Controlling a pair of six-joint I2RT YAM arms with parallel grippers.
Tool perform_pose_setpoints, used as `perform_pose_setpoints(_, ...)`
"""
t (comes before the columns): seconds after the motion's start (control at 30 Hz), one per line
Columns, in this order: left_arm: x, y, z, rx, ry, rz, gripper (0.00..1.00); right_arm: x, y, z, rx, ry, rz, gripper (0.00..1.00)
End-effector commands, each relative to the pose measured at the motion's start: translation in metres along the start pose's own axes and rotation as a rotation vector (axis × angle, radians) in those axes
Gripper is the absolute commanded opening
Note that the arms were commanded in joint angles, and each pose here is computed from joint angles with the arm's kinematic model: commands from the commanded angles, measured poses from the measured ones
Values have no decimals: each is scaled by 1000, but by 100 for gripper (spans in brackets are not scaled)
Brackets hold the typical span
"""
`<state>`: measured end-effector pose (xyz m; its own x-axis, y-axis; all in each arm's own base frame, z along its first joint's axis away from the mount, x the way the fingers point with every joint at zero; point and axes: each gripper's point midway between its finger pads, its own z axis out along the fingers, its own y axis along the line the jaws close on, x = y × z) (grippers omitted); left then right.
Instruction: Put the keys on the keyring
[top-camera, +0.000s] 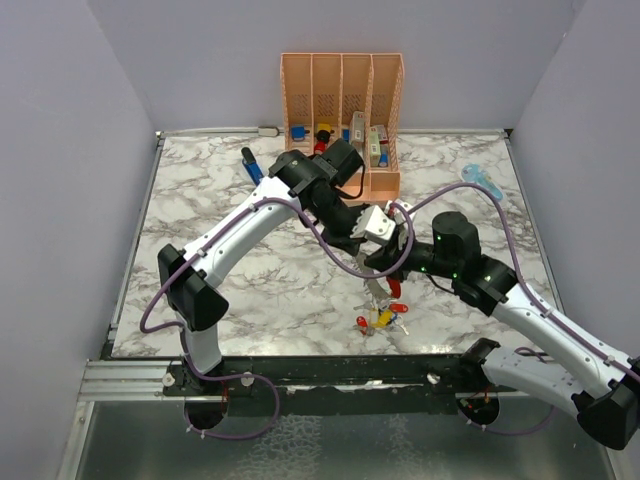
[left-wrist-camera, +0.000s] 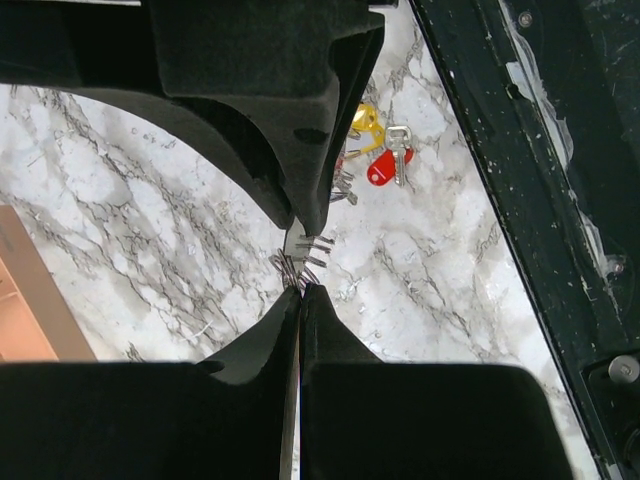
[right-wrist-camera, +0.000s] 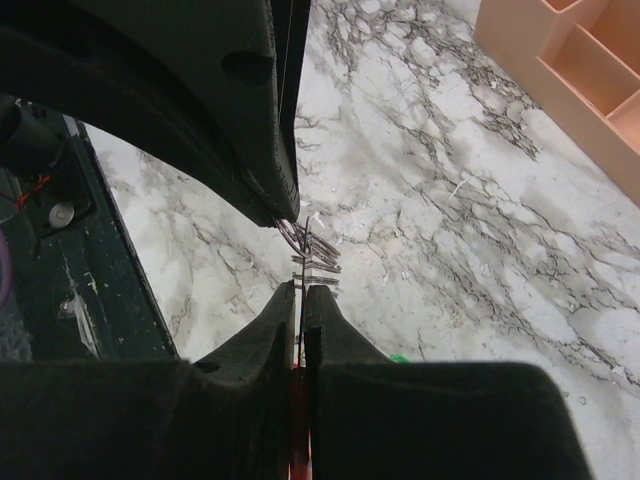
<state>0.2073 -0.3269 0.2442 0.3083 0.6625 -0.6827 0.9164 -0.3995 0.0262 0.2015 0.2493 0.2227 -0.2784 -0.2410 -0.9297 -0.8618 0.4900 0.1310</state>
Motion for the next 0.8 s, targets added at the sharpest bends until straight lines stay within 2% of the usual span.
perform_pose_setpoints(0.0, 25, -10, -12, -12, 115, 14, 0, -16, 14, -6, -83, -52, -83, 1)
perform_pose_setpoints(0.23, 22, -37, -18, 27, 78, 200, 0, 2, 41, -4, -265, 9, -88, 1)
perform_pose_setpoints(0.4, 30, -52, -18, 48, 105, 295, 0, 6, 52, -8, -334, 51, -68, 1)
perform_pose_setpoints(0.57, 27, -52, -12, 66, 96, 304, 0, 14, 59, -9, -379, 93, -36, 1)
perform_pose_setpoints(0.67, 15, -50, -12, 61, 53, 276, 0, 14, 51, -8, -326, 88, -42, 1)
perform_pose_setpoints(0.77, 1, -48, -10, 51, -8, 181, 1, 2, 41, -8, -247, 24, -43, 1)
